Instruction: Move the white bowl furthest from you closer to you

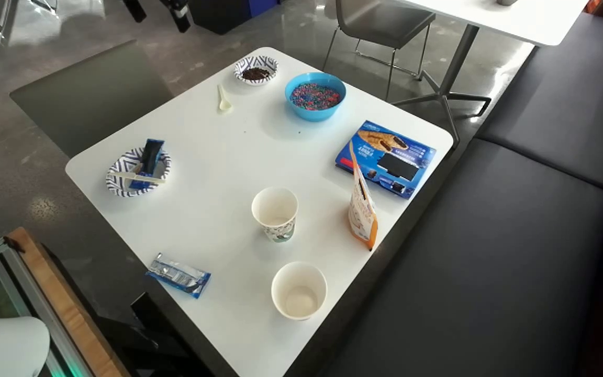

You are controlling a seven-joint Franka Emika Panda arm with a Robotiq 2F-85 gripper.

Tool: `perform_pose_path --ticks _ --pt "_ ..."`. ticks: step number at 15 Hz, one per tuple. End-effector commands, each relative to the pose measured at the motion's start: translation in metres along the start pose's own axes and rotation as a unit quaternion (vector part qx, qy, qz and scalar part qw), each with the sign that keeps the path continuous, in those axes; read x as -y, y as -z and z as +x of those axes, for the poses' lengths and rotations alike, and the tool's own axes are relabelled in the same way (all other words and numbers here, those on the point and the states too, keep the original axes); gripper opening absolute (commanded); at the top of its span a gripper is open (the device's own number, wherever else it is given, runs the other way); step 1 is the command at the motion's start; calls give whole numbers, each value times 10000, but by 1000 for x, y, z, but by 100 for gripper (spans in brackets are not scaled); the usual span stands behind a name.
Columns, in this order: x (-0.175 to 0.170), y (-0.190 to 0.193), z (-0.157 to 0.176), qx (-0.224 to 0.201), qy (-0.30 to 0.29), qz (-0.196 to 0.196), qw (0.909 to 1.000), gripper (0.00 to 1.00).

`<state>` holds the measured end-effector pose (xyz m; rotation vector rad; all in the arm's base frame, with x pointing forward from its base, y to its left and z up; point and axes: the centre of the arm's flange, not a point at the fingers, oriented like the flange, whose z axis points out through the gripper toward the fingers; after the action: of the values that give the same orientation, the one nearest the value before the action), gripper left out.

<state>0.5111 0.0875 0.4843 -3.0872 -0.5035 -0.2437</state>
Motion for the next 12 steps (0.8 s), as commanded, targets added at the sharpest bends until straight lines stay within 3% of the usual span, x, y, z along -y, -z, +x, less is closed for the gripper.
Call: perform_pose_path --ticks 1,6,9,12 --pt "18 -17 77 -105 1007 -69 9948 100" --pt "57 -55 139 -170 2354 -141 9716 100" --pt "76 -90 165 -144 3147 -155 9489 100" --pt "88 -131 186 -165 3893 -192 9207 100"
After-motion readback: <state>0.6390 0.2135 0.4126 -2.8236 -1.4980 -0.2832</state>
